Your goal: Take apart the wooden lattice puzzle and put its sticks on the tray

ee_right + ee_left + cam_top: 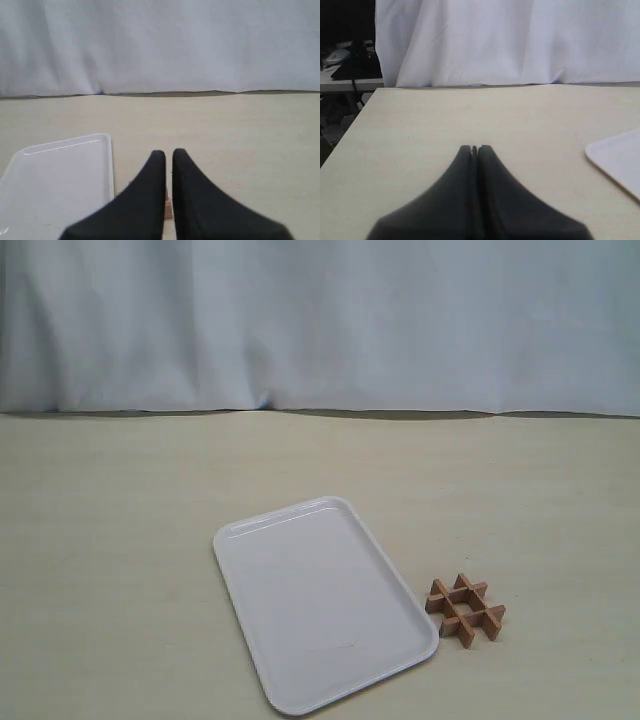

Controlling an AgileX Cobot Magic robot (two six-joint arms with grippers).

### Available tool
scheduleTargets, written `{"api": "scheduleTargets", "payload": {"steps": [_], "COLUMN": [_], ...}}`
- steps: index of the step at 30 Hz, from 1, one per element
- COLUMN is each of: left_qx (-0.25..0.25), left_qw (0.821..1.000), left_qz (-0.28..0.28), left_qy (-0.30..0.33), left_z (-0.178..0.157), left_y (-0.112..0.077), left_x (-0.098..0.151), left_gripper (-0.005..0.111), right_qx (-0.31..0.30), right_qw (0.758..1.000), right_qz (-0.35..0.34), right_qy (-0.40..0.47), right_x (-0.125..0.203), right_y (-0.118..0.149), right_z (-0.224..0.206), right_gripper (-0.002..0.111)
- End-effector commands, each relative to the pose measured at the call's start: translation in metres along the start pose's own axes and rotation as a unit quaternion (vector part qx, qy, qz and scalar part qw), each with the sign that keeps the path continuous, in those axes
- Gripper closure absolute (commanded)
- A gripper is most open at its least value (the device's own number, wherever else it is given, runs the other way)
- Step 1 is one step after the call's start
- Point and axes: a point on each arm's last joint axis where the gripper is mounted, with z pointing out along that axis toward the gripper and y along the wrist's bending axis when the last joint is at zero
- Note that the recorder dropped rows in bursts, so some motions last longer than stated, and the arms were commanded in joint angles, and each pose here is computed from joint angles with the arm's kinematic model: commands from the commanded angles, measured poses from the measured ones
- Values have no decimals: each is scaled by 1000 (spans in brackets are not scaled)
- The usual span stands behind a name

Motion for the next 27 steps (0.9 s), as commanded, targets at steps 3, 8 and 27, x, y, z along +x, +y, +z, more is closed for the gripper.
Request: {"api": "scheduleTargets", "payload": {"steps": [3,8,27], "left_qx": [0,0,0], "left_qw": [1000,1000,1000], "left_qz": [0,0,0], "left_qy": [-3,-3,-5], "left_z": [0,0,0], "left_y": [0,0,0], "left_x": [0,0,0], "left_gripper": [107,107,107], "right_qx": [1,1,21], "right_qw": [1000,1000,929], "right_qz": [-2,-2,15], "right_qy": [-1,-1,-368], "right_x": [0,0,-62], "right_y": [0,0,-4], "right_z": [0,0,-25], "right_gripper": [104,104,104]}}
